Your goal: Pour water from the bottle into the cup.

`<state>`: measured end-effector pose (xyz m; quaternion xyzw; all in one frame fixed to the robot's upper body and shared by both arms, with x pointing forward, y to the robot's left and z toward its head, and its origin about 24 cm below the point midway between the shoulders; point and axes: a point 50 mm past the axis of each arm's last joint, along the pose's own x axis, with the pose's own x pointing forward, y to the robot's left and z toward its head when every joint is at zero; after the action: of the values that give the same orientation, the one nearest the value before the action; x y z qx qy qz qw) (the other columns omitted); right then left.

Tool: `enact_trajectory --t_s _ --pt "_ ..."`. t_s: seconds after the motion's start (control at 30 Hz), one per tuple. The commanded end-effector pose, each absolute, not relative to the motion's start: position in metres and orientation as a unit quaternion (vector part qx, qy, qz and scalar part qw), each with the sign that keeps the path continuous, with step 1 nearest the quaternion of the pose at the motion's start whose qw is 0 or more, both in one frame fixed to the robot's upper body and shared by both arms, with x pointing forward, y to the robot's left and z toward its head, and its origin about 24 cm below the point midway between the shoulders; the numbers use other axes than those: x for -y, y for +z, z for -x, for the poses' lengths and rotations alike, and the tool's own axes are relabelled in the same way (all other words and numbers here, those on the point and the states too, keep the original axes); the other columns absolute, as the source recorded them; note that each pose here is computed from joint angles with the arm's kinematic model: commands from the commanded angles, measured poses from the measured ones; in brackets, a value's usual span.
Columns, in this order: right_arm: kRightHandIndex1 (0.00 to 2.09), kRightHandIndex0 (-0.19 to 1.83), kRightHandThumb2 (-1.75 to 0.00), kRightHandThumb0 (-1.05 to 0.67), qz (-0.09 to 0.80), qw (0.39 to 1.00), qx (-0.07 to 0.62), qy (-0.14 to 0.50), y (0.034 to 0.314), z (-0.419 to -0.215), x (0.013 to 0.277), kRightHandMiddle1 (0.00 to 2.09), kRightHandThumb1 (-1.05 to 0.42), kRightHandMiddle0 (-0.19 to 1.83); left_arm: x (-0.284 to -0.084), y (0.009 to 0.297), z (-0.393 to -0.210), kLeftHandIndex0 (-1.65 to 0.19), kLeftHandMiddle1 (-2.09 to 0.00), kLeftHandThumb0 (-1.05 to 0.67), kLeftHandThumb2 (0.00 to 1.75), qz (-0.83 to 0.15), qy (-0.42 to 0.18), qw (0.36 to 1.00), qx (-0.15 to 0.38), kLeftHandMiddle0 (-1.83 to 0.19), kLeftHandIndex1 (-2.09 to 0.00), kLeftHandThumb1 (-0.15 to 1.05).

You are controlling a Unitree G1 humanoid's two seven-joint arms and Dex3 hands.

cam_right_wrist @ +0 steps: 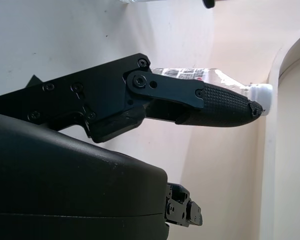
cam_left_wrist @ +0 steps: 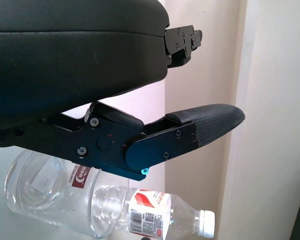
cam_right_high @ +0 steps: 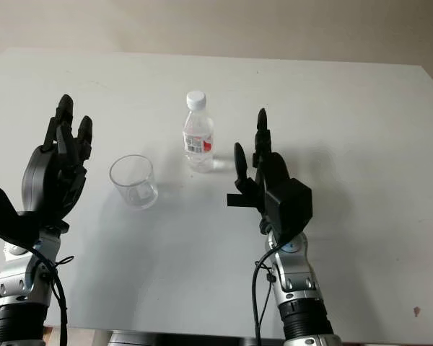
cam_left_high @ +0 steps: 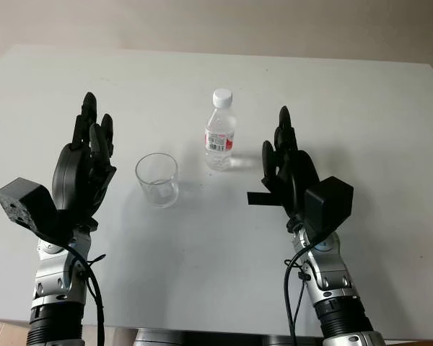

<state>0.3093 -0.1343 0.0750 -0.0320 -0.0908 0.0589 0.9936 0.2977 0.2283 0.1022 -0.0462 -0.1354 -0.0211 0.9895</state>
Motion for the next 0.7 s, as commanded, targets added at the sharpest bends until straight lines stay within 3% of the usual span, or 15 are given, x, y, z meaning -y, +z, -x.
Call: enact_trajectory --t_s 0.0,0.27,0.53,0.67 --pt "0.0 -0.19 -0.64 -0.86 0.03 0.993 0.095 0.059 0.078 -0.309 0.135 0.0 -1.05 -0.19 -0.228 0.099 -0.296 0.14 -0.05 -0.78 0.72 0.049 -0.018 0.99 0.133 0.11 -0.05 1.05" --pt "0.0 -0.19 -0.59 -0.86 0.037 0.993 0.094 0.065 0.075 -0.313 0.137 0.0 -1.05 -0.19 -0.221 0.094 -0.299 0.14 -0.06 -0.8 0.72 0.052 -0.015 0.991 0.118 0.11 -0.05 1.05" --pt "0.0 -0.19 -0.19 -0.98 0.045 0.984 0.132 0.107 0.091 -0.326 0.137 0.0 -1.04 -0.19 -0.221 0.091 -0.296 0.15 -0.05 -0.8 0.74 0.048 -0.019 0.992 0.119 0.11 -0.05 1.05" --pt "0.0 -0.19 -0.07 -0.97 0.056 0.979 0.142 0.135 0.108 -0.344 0.133 0.0 -0.99 -0.19 -0.221 0.09 -0.294 0.16 -0.05 -0.79 0.74 0.054 -0.017 0.991 0.12 0.11 -0.05 1.05"
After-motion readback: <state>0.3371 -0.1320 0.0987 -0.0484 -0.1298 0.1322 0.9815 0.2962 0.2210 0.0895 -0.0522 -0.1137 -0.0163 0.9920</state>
